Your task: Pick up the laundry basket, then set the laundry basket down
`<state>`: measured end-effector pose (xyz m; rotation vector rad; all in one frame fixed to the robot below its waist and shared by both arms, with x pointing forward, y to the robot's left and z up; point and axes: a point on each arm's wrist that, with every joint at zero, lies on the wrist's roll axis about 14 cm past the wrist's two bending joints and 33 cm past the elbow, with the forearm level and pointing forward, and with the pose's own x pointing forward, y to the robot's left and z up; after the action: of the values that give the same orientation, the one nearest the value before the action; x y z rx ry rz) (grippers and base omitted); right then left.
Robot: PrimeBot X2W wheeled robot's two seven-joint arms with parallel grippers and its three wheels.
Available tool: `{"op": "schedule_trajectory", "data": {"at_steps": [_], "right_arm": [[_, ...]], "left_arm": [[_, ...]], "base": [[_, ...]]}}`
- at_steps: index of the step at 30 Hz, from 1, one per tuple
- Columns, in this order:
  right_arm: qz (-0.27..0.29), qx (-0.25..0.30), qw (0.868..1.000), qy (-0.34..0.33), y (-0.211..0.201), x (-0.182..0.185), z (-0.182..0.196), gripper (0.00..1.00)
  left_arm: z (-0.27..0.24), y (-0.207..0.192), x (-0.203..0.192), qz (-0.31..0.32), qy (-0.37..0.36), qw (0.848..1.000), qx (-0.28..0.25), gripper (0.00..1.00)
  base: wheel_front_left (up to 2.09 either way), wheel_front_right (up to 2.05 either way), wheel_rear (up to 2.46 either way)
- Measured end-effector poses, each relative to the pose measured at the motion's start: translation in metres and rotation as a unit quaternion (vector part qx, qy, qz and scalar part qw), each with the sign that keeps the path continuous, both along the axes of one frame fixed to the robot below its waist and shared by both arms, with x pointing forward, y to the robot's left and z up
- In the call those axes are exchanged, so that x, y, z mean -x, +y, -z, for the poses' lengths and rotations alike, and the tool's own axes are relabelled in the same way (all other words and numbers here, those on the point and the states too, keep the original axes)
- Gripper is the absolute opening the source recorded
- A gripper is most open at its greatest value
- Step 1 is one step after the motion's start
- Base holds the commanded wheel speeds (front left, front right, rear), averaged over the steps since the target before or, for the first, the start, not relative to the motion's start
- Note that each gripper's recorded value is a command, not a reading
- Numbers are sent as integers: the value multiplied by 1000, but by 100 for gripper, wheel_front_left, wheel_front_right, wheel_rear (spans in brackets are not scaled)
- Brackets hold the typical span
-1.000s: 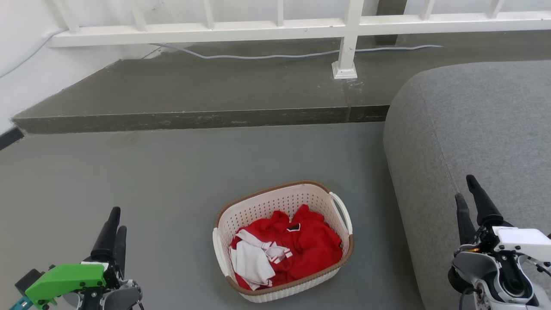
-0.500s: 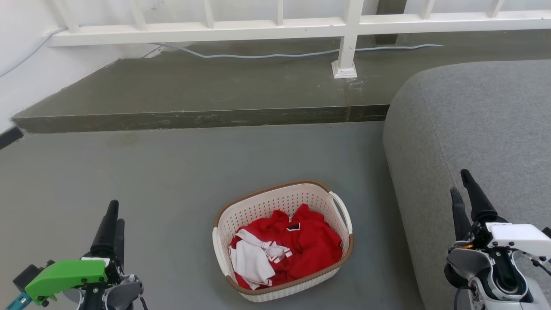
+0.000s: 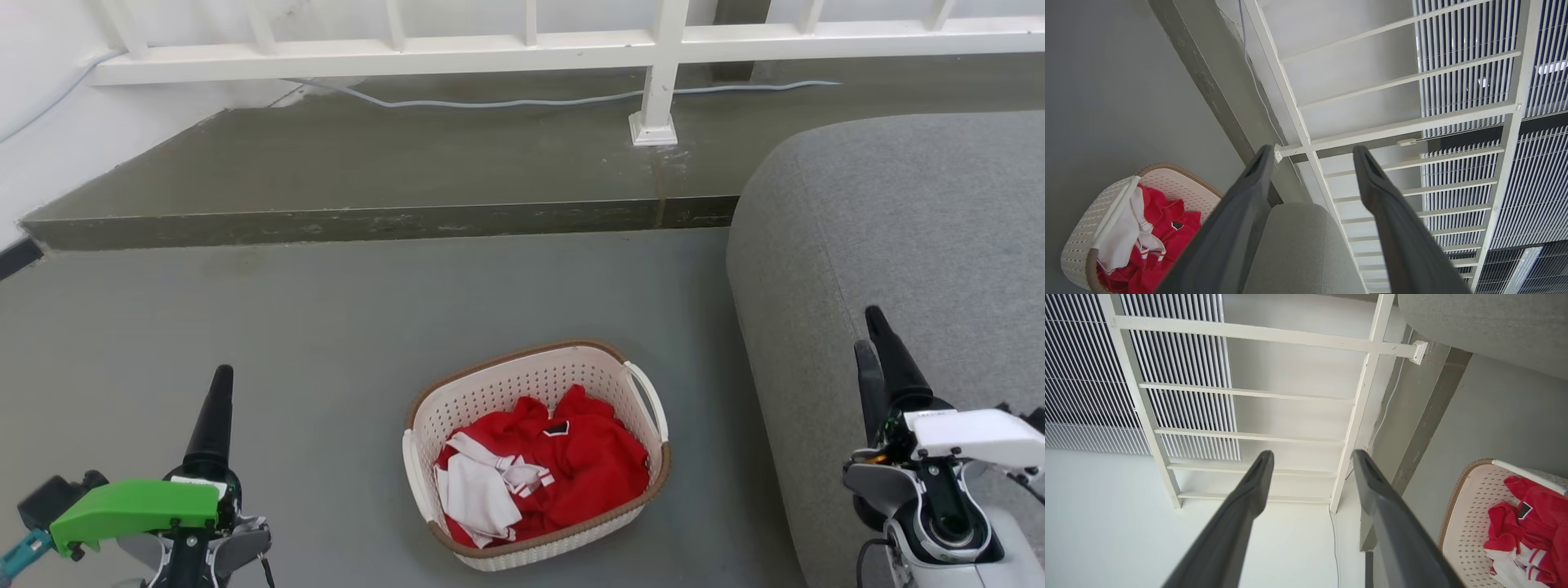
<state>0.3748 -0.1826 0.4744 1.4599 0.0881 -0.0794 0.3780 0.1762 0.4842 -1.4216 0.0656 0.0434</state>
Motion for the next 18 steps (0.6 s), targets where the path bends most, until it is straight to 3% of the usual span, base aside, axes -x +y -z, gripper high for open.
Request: {"op": "schedule_trajectory", "data": {"at_steps": [8, 12, 18], "right_arm": [[-24, 67, 997, -18, 8, -4, -10, 100], [-48, 140, 989, -18, 10, -4, -8, 100], [-66, 198, 978, -15, 14, -5, -3, 100]], "left_arm": [[-6, -7, -1, 16, -12, 998, -61, 100], [-11, -6, -3, 16, -21, 995, -99, 100], [-15, -3, -3, 17, -31, 986, -165, 100]], "base": [[0, 0, 0], [0, 0, 0], [0, 0, 0]]}}
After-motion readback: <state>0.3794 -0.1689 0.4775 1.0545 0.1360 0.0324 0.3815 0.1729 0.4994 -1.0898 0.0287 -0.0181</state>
